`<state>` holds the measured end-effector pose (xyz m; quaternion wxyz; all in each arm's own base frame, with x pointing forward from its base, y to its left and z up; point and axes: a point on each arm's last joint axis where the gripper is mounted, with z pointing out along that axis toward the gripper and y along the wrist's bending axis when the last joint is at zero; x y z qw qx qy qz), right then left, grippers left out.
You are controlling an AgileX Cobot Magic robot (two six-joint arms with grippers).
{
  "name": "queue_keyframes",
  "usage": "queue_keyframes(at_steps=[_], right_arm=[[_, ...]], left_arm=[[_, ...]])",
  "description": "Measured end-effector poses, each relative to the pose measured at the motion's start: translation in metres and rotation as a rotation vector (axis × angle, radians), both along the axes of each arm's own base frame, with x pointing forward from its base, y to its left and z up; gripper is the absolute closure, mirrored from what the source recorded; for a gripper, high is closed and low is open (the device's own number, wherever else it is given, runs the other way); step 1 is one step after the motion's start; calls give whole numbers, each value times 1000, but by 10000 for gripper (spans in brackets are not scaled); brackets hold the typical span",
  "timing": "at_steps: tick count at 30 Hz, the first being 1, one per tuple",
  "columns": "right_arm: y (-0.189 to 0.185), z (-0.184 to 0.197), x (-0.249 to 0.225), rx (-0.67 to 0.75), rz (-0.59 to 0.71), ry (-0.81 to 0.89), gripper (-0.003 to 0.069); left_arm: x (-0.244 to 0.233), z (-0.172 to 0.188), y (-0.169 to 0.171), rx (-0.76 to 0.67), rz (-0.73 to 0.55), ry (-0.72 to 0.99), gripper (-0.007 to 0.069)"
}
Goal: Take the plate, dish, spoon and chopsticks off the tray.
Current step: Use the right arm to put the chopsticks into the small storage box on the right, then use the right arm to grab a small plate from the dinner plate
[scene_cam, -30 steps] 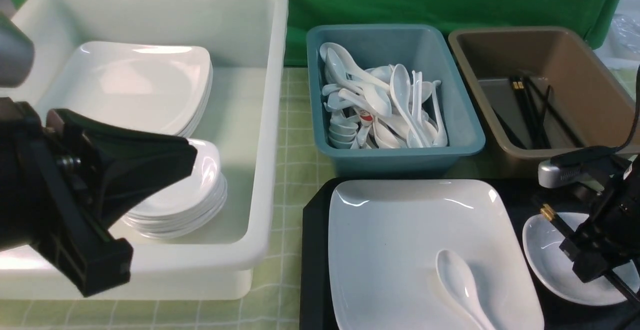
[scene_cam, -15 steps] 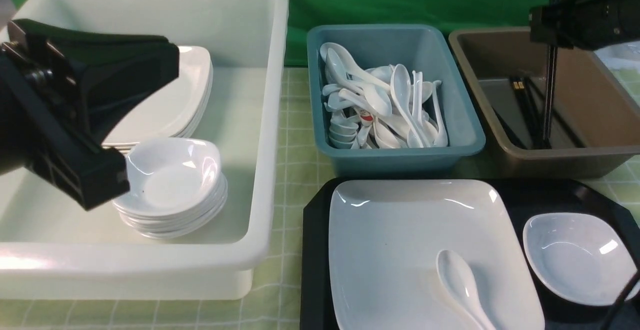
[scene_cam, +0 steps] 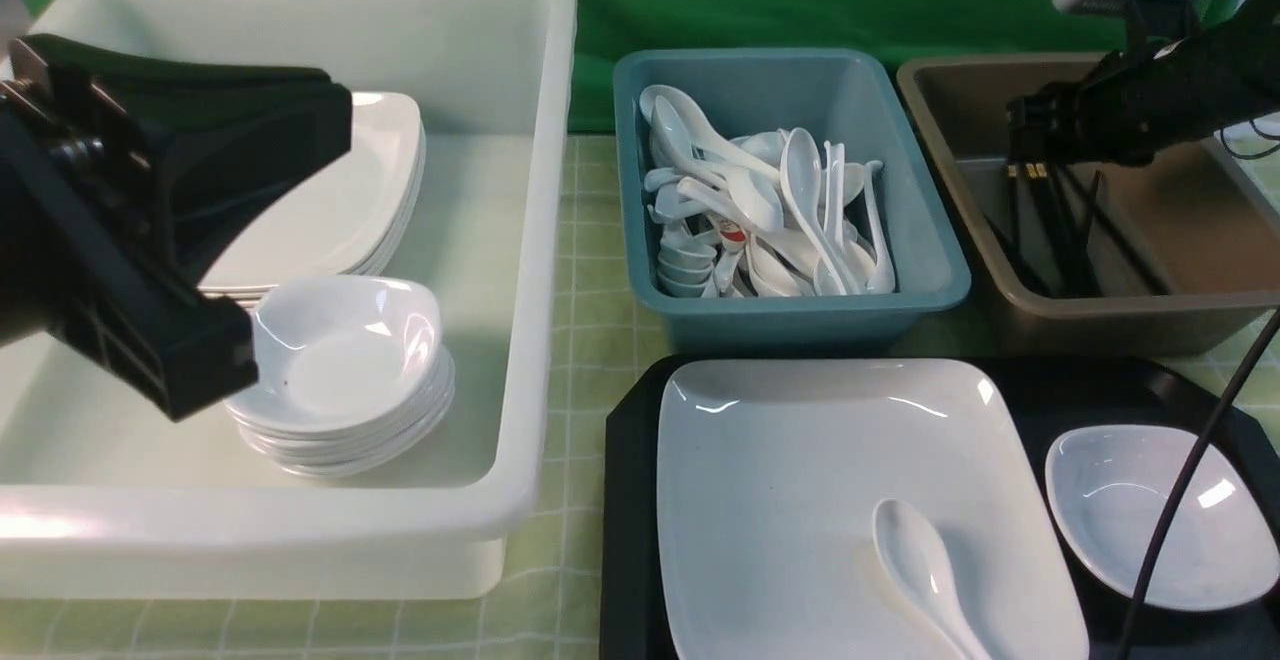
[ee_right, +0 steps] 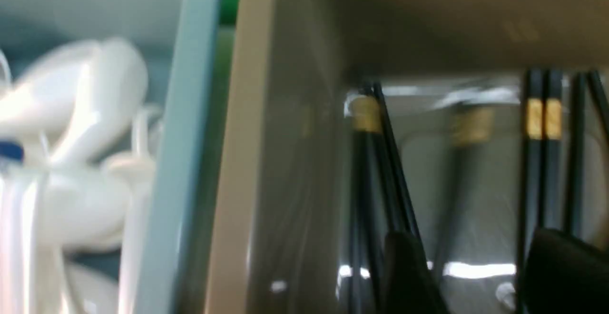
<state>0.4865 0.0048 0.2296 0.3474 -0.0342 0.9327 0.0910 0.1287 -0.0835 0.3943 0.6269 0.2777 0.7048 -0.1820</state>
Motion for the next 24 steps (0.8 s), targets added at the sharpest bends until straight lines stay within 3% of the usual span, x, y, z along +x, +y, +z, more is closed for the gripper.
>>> queue_keyframes(at_steps=[6,9,13,16,19,24], right_arm=[[4,59,-39,-54,82,78,347],[16,84,-79,-154,178,185,382],[41,70,-141,-346,314,393,390],[52,57,-174,-411,387,476,389],[52,26,-217,-460,445,577,328],[42,-21,-246,-517,514,633,136]], left_arm=[[1,-1,1,37,7,-18,615],[0,-2,1,49,4,-15,615],[0,-2,1,51,3,-14,615],[0,-2,1,53,3,-14,615],[0,-2,1,54,2,-12,615],[0,-3,1,58,-3,-5,615]])
